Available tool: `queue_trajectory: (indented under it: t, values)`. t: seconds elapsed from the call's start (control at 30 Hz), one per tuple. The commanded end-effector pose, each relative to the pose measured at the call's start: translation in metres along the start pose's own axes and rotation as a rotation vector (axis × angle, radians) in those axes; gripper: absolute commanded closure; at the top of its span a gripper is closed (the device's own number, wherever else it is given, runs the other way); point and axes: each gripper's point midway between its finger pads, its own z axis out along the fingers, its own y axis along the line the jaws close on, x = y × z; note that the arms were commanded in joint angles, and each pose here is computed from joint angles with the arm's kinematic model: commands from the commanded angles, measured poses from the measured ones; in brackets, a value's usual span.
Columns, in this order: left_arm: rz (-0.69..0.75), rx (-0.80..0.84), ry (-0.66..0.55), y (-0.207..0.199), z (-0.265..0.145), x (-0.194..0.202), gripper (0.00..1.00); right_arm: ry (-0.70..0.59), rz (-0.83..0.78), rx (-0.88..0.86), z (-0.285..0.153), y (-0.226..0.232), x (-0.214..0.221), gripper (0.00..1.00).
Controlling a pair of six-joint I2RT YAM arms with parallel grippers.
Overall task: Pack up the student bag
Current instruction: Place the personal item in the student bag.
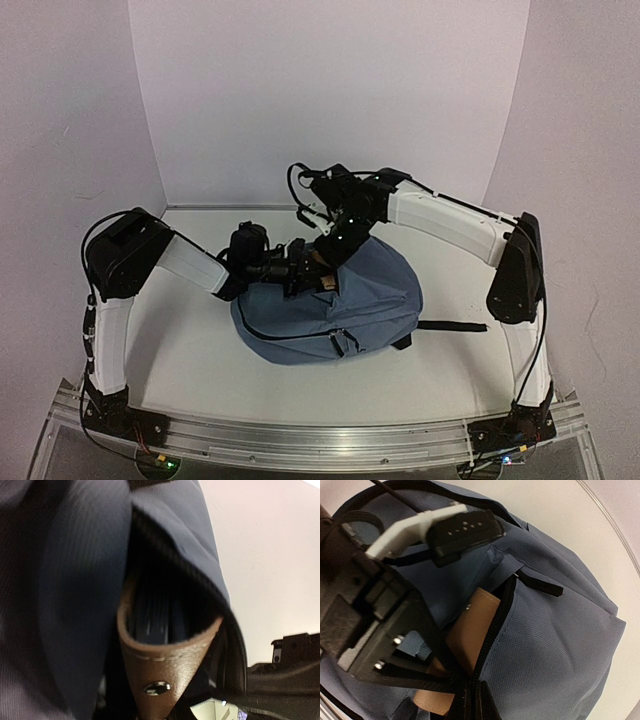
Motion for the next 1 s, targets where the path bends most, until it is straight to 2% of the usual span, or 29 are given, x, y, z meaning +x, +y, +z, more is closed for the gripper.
queue_trajectory:
  t: [0.0, 0.17, 0.33, 0.4, 0.57, 0.63, 0.87, 0.97]
  values:
    - [0.149, 0.159, 0.006, -0.061, 0.021, -0.010, 1.00, -0.180, 0.039, -0.080, -0.053, 0.014, -0.045, 1.00]
    - [0.161, 0.153, 0.010, -0.059, 0.034, -0.014, 0.99, -0.202, 0.064, -0.120, -0.058, 0.019, -0.052, 1.00]
    - [0.123, 0.118, 0.039, -0.039, 0.052, -0.015, 0.95, -0.206, 0.078, -0.134, -0.060, 0.020, -0.053, 1.00]
    - [0.093, 0.086, 0.038, -0.026, 0.055, -0.017, 0.89, -0.209, 0.086, -0.143, -0.060, 0.019, -0.055, 1.00]
    - [0.078, 0.008, -0.014, -0.014, 0.035, -0.014, 0.56, -0.188, 0.124, -0.145, -0.052, 0.002, -0.049, 1.00]
    - [0.092, -0.044, -0.037, -0.019, 0.024, -0.012, 0.48, -0.167, 0.163, -0.165, -0.046, -0.007, -0.042, 1.00]
    - [0.150, -0.158, -0.016, -0.037, 0.004, 0.003, 0.36, -0.101, 0.268, -0.313, -0.033, -0.015, -0.020, 0.98]
    - [0.157, -0.180, -0.015, -0.041, -0.006, 0.010, 0.34, -0.091, 0.271, -0.370, -0.033, -0.009, -0.017, 0.95]
